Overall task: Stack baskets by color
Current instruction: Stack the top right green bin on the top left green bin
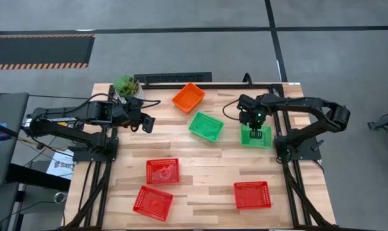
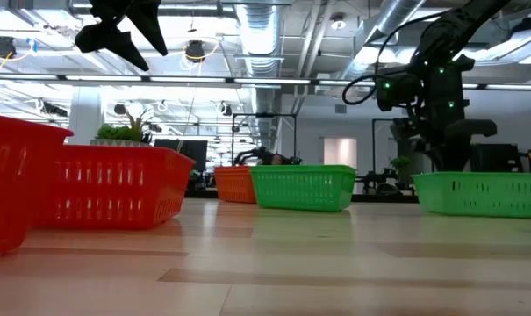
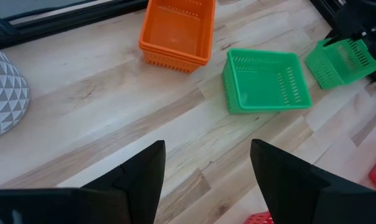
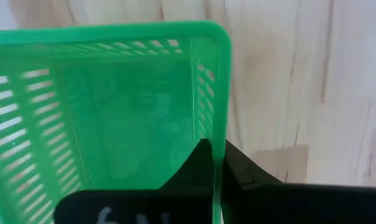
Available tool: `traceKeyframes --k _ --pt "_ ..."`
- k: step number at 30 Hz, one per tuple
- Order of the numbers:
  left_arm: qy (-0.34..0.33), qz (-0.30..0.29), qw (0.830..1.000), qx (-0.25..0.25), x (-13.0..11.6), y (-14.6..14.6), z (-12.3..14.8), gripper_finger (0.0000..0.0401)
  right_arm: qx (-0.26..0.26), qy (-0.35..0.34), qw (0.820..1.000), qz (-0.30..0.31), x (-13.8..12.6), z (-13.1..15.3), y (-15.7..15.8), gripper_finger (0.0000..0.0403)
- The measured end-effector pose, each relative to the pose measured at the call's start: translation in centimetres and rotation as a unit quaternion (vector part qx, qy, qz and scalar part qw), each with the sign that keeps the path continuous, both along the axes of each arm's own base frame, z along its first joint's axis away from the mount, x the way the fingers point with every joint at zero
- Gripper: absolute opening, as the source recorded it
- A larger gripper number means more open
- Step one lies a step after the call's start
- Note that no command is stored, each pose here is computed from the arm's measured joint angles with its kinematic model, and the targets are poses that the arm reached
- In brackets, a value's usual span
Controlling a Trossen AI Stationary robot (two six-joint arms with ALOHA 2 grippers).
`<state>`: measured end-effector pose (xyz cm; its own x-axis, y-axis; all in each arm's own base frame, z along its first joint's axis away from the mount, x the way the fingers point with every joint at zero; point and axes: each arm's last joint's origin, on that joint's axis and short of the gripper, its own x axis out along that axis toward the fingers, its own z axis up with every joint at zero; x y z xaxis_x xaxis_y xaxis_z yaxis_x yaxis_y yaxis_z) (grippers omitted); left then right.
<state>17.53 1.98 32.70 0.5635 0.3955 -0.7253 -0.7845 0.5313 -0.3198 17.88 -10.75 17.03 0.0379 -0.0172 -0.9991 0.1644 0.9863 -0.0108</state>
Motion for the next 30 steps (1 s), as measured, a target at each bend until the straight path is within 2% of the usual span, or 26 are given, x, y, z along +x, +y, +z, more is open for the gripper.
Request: traceKeyframes --k 6,12,17,22,26,30 --pt "0.002 -0.002 1.0 0.002 0.0 0.0 0.0 0.0224 0.034 0.016 0.999 -0.029 0.0 2.1 -0.3 0.001" --pt "0.002 -0.003 1.0 0.002 0.0 0.0 0.0 0.0224 0.028 0.0 0.998 -0.047 0.8 6.6 -1.4 0.0006" --pt "0.002 -0.003 1.0 0.002 0.0 0.0 0.0 0.0224 -0.008 -0.068 0.994 -0.082 1.9 11.5 -2.7 0.0004" --pt "0.003 -0.003 1.0 0.002 0.0 0.0 0.0 0.0224 -0.047 -0.178 0.97 -0.161 3.7 15.2 -3.7 0.0004" --pt "0.003 -0.003 1.0 0.002 0.0 0.0 0.0 0.0224 -0.029 -0.234 0.954 -0.186 5.5 16.0 -4.4 0.0004" --pt "0.002 -0.005 1.0 -0.001 0.0 0.0 0.0 0.0224 0.004 -0.242 0.95 -0.196 7.8 15.3 -5.1 0.0004"
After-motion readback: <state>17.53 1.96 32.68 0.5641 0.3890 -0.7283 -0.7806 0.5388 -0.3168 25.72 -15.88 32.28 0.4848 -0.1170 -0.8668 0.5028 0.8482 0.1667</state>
